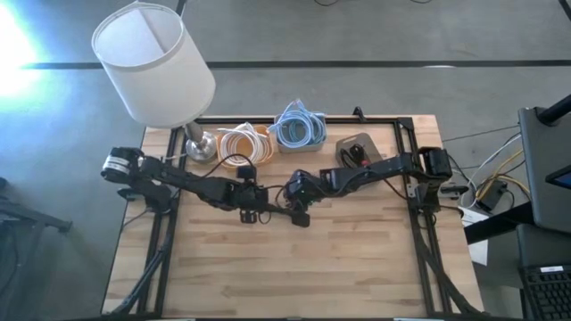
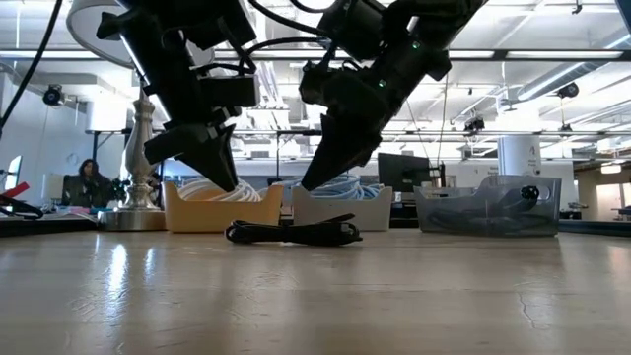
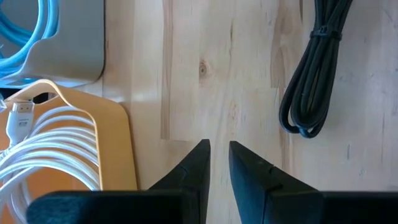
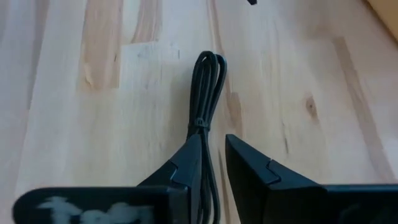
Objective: Pick & Place USB Port
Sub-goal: Put the black charger cable into the black bin
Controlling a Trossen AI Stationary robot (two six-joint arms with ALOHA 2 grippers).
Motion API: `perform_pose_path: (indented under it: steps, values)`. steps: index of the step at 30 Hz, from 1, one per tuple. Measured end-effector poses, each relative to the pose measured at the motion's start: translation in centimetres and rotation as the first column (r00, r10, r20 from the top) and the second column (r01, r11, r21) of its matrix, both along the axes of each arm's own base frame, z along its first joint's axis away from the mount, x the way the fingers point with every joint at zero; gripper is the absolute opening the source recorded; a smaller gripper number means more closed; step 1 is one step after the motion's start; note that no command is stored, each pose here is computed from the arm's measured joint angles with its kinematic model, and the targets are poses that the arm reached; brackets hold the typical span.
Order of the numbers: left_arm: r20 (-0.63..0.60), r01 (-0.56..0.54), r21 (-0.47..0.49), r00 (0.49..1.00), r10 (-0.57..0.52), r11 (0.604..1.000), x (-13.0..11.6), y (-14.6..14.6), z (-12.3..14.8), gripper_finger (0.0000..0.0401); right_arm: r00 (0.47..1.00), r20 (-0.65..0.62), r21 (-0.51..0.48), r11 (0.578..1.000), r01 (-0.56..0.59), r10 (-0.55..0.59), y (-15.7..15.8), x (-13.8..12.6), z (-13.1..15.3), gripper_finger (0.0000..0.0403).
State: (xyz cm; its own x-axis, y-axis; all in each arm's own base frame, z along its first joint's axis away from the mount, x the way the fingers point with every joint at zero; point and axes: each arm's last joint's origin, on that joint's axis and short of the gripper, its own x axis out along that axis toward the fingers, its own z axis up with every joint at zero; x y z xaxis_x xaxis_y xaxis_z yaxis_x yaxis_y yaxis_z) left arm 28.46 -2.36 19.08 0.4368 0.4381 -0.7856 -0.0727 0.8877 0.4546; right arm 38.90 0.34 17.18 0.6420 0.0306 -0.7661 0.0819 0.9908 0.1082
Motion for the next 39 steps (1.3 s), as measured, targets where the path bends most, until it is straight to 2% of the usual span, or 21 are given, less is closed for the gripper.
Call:
perform_pose_path:
  steps: [8, 13, 18, 26, 32, 39]
  values:
    - [-0.011, 0.000, 0.001, 1.000, 0.000, 1.000, -0.2, 0.0, -0.2, 0.0062, 0.998, -0.064, 0.018, 1.000, 0.015, -0.014, 0.0, 0.2, -1.9, 0.0110]
    - [-0.011, -0.001, 0.001, 1.000, 0.001, 1.000, -0.2, 0.0, -0.2, 0.0062, 0.994, -0.090, 0.065, 0.996, 0.060, -0.054, 0.1, 0.2, -2.6, 0.0133]
    - [-0.011, -0.001, 0.001, 1.000, 0.001, 1.000, -0.2, 0.0, -0.2, 0.0062, 0.993, -0.118, 0.133, 0.991, 0.017, -0.001, 0.4, 0.2, -3.4, 0.0150]
    - [-0.008, 0.000, 0.000, 1.000, 0.000, 1.000, -0.1, 0.0, -0.2, 0.0062, 0.988, -0.156, 0.109, 0.994, 0.030, -0.012, 0.4, 0.5, -5.1, 0.0157]
    - [-0.008, 0.000, 0.001, 1.000, 0.000, 1.000, -0.2, 0.0, -0.2, 0.0062, 0.986, -0.167, 0.104, 0.994, 0.033, -0.016, 0.4, 0.5, -5.6, 0.0141]
    - [-0.008, 0.000, 0.001, 1.000, 0.000, 1.000, -0.2, 0.0, -0.2, 0.0062, 0.989, -0.148, 0.104, 0.994, 0.033, -0.017, 0.3, 0.4, -4.7, 0.0073]
